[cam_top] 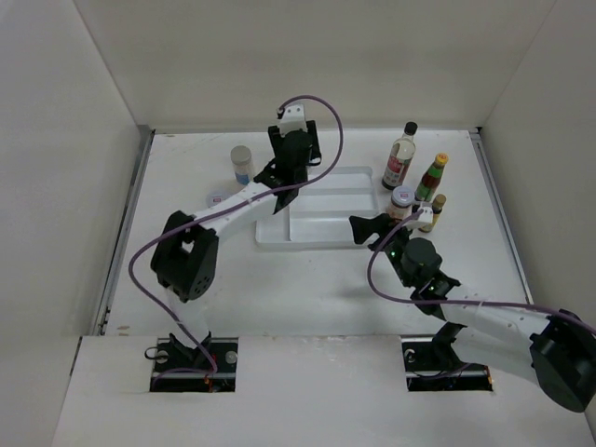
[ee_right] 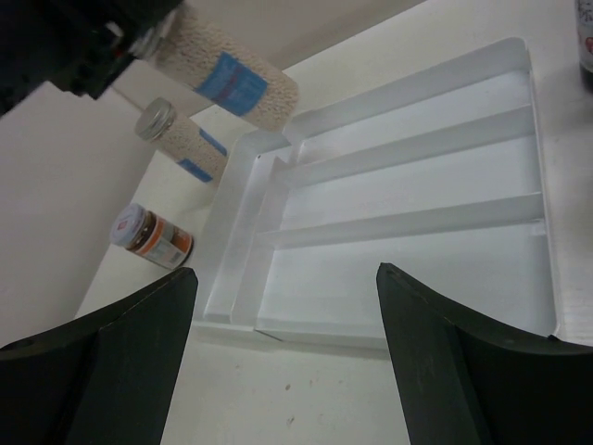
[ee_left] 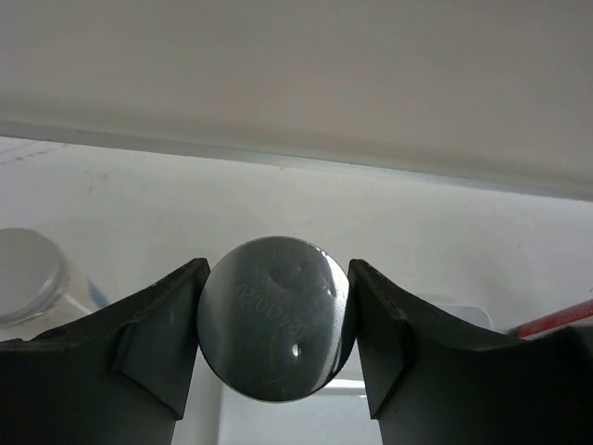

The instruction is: Organize the condiment bottles

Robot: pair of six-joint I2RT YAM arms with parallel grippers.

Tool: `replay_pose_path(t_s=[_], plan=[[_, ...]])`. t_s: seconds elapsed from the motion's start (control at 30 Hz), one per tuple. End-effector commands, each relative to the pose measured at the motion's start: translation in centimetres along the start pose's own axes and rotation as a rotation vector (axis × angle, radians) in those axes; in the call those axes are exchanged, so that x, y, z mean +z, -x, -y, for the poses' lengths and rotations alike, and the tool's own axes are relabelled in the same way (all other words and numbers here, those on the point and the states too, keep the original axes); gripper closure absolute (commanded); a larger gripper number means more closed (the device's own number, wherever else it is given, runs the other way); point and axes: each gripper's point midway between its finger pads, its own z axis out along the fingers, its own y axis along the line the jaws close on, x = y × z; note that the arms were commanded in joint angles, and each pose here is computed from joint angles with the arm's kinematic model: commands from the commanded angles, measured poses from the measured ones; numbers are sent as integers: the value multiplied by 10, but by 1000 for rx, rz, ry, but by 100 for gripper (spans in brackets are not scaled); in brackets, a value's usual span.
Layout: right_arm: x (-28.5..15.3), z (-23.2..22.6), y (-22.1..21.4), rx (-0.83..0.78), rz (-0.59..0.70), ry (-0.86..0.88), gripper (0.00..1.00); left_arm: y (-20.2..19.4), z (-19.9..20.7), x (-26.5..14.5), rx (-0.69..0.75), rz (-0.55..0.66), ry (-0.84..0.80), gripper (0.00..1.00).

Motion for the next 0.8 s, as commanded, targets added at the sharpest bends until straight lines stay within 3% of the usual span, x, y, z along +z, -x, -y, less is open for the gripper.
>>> replay_pose_path(t_s=[0.0, 0.4, 0.53, 0.63, 0.77], plan=[[1, 0, 15, 38, 45, -3, 15, 48, 36, 10, -76, 106, -90, 62], [-1, 6, 18, 46, 55, -20, 15, -28, 25, 44, 9, -7, -34, 59], [-1, 5, 20, 43, 58, -18, 15, -45, 18, 47, 25, -36, -21, 43], [0, 11, 21, 47, 62, -34, 15, -46, 16, 44, 32, -41, -21, 24], [0, 11, 20, 44, 63, -35, 14, -20, 15, 30, 10, -11, -39, 4]])
